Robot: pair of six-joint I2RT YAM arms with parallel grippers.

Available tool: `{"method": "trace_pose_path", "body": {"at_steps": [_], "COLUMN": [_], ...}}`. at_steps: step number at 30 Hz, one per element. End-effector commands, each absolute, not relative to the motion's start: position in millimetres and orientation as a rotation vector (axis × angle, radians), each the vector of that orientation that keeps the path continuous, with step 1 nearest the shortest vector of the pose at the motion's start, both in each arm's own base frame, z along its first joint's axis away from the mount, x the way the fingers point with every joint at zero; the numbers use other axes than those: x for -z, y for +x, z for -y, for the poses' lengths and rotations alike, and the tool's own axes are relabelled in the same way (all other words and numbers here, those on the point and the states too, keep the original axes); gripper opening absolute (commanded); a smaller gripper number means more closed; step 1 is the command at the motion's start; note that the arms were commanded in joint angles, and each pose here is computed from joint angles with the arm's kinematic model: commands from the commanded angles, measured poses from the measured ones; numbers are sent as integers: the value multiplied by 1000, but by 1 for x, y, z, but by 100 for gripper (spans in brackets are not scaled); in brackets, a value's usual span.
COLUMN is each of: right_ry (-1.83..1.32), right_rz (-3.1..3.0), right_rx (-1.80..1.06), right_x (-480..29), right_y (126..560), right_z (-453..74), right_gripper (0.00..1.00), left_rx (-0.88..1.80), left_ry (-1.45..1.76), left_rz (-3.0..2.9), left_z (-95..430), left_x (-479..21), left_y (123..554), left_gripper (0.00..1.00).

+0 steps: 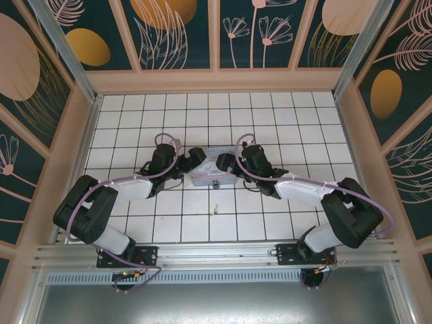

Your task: Unlock a padlock with a key

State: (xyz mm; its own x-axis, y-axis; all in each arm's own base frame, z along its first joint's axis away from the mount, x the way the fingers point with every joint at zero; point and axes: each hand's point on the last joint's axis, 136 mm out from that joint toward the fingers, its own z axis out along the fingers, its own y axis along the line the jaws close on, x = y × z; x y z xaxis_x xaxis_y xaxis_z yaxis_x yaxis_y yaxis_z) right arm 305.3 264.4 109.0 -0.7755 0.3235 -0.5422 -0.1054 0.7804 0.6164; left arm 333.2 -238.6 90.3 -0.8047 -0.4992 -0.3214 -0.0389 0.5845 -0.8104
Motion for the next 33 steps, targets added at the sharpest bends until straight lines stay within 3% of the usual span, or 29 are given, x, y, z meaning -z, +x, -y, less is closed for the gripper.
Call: {"method": "trace_pose_path", "body": {"at_steps": [1,3,8,13,18,24,33], "right_ry": [206,325,277,170,79,48,141], "right_rz": [-2264,-2268,-2310,-2442,-2593,-2648,-2665], "right_rx": [-720,-670,-735,-738,-550,-248,-275], "right_x": [-130,-131,-134,-114,-79,-52,-40], "right_y": [313,312,291,242,198,180,176], "right_z": [-243,-225,-221,-249,-290,-327,-332], "right_gripper": [99,99,99,75,59,55,51], "left_rx": [1192,1149,961,854,871,812,746], "left_ry": [-425,-431,-445,-436,-421,-403,-384], "left_rz": [-2248,-2249,-2239,-2216,-2197,-2197,-2199], "left_z": [239,233,209,193,187,174,159], "left_x": [-102,-102,-111,-137,-151,-152,-153], "left_y": [328,327,332,331,318,308,307], "left_gripper": [98,98,99,99,99,99,99]}}
